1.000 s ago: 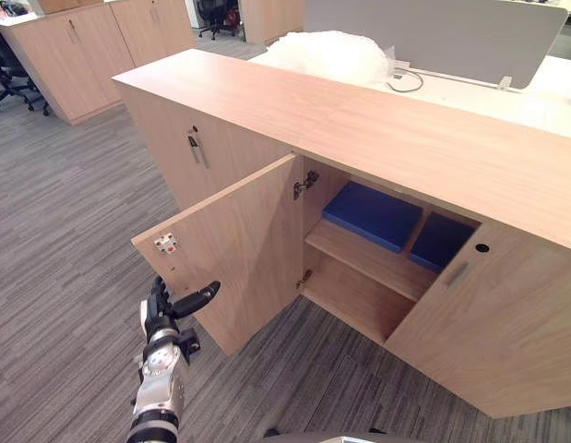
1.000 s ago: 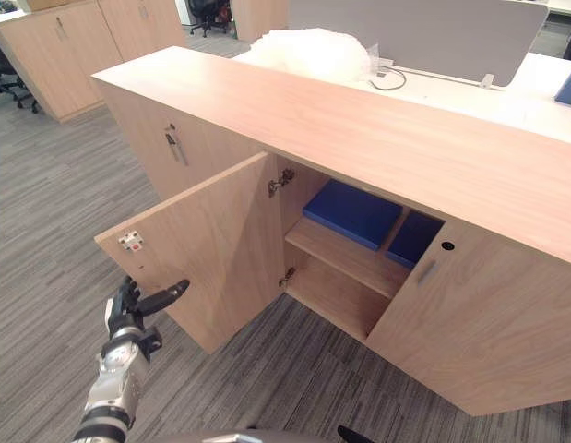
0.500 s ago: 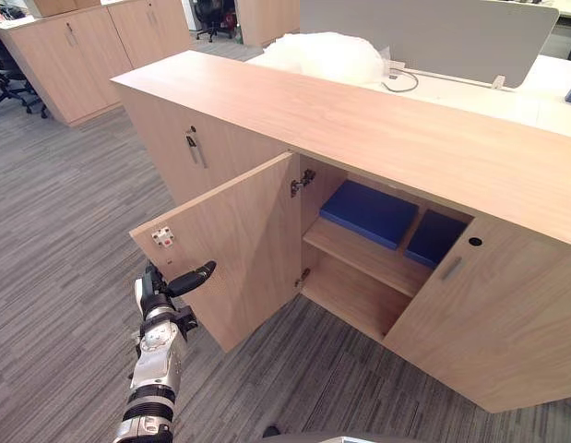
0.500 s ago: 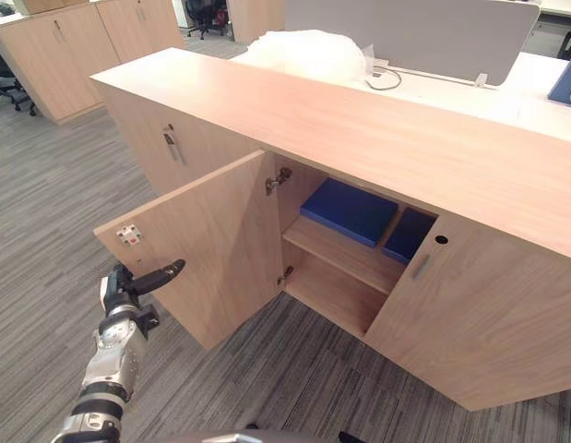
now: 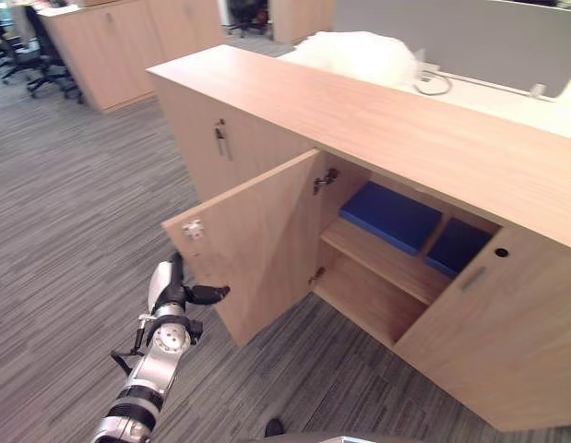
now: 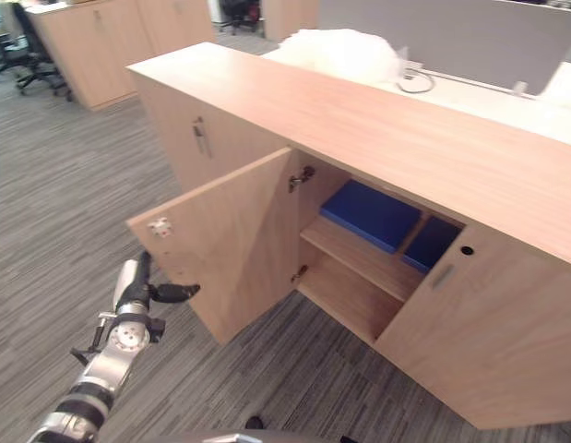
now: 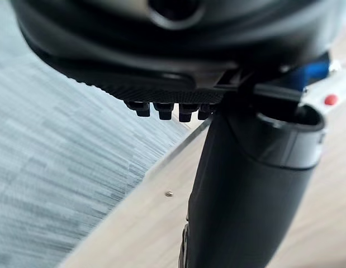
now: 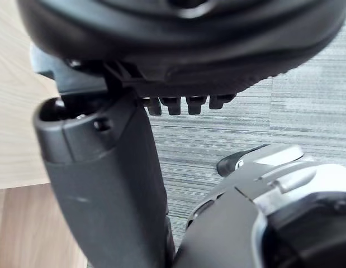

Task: Walk over to the cabinet, pick up the folder, carry it to the office cabinet, place the folder inside the office cabinet, then close the office cabinet door

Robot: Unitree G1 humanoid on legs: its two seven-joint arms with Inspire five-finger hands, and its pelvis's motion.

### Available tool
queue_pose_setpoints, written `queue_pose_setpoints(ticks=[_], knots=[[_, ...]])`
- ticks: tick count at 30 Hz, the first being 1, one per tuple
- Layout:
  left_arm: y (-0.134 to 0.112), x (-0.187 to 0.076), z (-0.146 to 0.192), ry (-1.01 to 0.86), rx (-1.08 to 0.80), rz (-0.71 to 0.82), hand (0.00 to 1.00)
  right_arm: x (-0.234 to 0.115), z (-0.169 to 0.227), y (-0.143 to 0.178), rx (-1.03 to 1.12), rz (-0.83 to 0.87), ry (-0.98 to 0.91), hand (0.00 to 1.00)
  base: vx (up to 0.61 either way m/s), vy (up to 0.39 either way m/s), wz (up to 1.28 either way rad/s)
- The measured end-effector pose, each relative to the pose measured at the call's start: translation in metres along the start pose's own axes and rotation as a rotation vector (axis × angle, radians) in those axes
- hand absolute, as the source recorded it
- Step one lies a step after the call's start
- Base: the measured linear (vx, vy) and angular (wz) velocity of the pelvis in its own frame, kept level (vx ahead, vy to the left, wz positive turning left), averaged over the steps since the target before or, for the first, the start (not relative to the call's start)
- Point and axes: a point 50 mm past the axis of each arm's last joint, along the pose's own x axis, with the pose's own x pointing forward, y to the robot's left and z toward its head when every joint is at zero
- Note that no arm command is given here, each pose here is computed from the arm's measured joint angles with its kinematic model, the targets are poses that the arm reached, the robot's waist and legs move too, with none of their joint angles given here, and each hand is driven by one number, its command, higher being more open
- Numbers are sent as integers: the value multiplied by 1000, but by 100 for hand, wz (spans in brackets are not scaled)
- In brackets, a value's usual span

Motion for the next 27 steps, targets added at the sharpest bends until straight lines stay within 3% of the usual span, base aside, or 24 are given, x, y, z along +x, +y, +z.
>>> queue_pose_setpoints(ticks=[4,6,10,15,20,27], knots=[[-26,-30,16,-245,327,-272,100,1,2,-9,7,-21,4,100,-104,94,37],[-44,-49,37,-455,452,-392,100,1,5,-7,-18,-16,-5,100,-120,165,26],[-82,-105,82,-927,465,-620,100,2,18,0,-66,4,-39,100,-84,158,-27],[-93,-160,142,-1372,288,-661,100,2,18,8,-93,18,-53,100,-31,60,-33],[-96,-142,149,-1324,320,-597,100,2,17,6,-143,6,-64,100,-22,-43,-5],[-127,-125,137,-1151,314,-652,100,1,17,11,-176,20,-72,100,37,-81,-13]])
